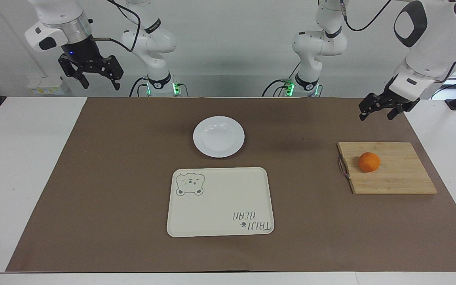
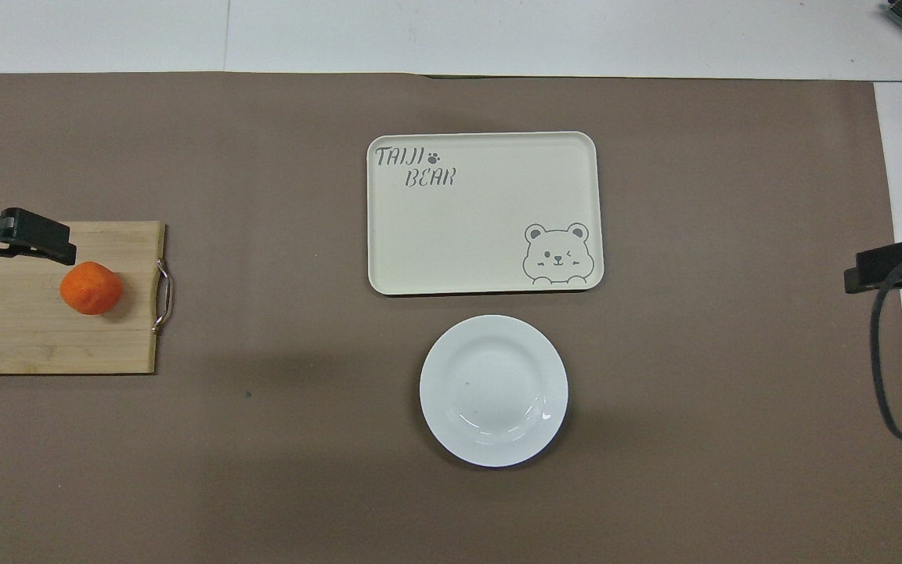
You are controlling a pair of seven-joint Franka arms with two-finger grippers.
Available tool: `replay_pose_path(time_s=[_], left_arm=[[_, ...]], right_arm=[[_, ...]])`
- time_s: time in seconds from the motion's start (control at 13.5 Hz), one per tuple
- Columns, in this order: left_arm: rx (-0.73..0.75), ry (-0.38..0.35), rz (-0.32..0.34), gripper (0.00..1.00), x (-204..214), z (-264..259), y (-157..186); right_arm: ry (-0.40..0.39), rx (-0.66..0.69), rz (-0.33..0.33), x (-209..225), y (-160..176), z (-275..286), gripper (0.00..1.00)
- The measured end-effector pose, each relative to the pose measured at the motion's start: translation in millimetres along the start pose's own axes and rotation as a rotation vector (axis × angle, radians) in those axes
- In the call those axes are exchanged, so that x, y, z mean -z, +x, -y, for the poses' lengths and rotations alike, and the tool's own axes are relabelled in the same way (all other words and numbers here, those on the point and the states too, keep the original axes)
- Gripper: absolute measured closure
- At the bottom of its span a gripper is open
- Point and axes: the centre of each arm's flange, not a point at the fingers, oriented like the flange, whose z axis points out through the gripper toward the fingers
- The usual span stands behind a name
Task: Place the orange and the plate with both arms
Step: 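Lower the left gripper toward the orange on the wooden board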
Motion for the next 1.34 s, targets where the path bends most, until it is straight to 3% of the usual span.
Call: replay_pose_path(time_s=[0.82, 1.34], left_arm=[[-0.003, -0.002, -0.015, 0.00, 16, 1, -11], [-0.025, -0.002, 0.007, 0.00, -29, 10, -5]], right_arm=[[0.000, 0.000, 0.000, 0, 0, 0, 0.00], [0.000, 0.000, 0.000, 0, 0, 0, 0.00]])
